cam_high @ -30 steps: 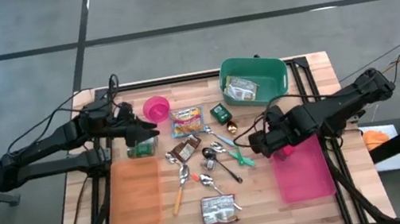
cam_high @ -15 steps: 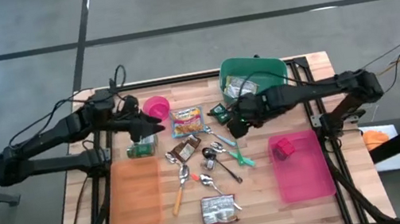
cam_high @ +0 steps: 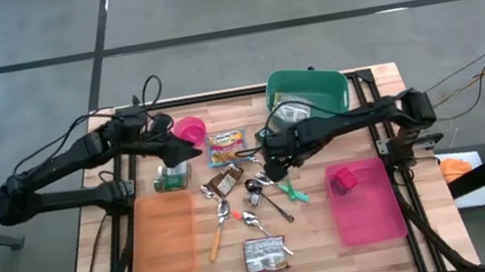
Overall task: Pick & Place Food Item
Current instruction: Put the green spoon into the orange bin
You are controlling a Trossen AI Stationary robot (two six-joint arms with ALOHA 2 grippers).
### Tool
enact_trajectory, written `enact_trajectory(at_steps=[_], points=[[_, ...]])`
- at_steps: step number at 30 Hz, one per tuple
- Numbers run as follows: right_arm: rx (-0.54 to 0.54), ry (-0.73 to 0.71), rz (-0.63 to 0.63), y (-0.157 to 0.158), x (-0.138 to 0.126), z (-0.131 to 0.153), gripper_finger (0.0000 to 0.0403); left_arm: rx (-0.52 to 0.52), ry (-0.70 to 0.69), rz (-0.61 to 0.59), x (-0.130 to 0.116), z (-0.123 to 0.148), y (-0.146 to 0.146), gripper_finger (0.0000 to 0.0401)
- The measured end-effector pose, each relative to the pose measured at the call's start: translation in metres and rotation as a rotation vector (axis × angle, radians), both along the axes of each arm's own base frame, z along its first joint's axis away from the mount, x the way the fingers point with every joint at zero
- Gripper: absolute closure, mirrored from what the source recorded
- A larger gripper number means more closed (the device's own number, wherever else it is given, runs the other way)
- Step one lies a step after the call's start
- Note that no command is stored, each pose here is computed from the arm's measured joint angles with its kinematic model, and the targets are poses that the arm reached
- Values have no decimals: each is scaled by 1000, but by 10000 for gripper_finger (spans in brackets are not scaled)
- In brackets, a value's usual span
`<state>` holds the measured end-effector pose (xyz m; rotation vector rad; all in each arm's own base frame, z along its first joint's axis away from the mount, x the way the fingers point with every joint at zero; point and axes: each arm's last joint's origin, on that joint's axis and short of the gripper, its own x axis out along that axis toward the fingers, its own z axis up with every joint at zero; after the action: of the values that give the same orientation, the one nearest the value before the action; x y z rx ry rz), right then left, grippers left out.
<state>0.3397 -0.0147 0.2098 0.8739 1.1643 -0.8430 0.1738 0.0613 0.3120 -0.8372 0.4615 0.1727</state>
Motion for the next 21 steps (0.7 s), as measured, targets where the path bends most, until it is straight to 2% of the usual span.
enact_trajectory(at_steps=[6,16,21], points=[[9,37,-25,-1,10,-21,129,-21,-32,-57,-5,4,-2,10],[-46,51,-103,-6,13,-30,225,-23,-40,-114,-6,4,-4,10],[-48,32,-89,-11,15,-31,260,-28,-45,-135,-6,4,-4,10]])
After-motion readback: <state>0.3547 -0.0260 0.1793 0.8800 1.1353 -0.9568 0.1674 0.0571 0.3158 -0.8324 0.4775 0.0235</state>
